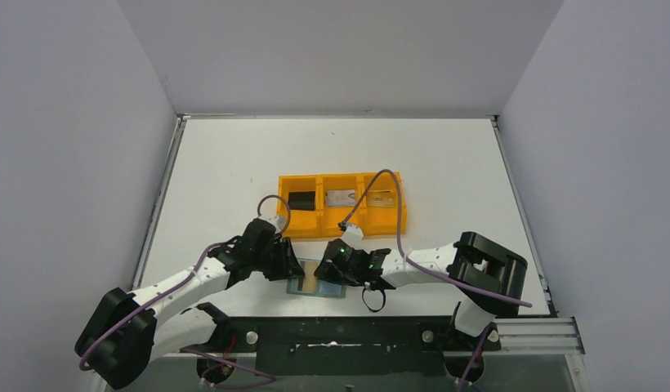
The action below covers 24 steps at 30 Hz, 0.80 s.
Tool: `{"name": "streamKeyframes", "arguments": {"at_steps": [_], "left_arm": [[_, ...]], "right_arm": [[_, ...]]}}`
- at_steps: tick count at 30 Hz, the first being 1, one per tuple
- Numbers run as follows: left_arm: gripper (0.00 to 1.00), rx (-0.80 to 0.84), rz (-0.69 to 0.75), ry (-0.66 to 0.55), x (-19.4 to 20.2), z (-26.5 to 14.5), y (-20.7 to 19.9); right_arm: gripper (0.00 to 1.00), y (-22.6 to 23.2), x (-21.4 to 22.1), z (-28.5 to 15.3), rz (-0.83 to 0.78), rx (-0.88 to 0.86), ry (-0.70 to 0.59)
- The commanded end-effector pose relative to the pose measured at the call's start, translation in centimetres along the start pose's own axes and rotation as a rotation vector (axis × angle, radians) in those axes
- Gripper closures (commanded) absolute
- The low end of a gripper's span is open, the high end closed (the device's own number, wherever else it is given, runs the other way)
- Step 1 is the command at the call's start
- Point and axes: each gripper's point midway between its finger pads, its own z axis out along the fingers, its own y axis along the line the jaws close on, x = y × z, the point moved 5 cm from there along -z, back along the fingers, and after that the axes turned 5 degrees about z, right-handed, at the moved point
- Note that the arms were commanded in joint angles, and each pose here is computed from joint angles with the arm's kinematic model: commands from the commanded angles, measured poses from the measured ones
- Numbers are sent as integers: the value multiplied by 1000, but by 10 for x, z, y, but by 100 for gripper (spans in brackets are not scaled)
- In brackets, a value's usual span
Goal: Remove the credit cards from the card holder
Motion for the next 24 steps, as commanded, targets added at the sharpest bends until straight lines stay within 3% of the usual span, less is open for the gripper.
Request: {"name": "streamKeyframes", "arguments": {"at_steps": [1,11,15,19,24], "left_arm": [[69,33,26,-35,-4,2,-4],[75,34,14,21,9,9,0],[78,31,9,24,11,10,3],[78,-12,-2,4,9,12,8],[77,-83,-31,-23,6,12,17]], "right_arm": [[82,21,-5,1,4,-82,-4],[81,19,-4,4,58,-157,46],[87,18,-5,5,70,-156,44],[100,14,-8,0,61,-135,23],[100,11,-12,-7,49,-176,18]]}}
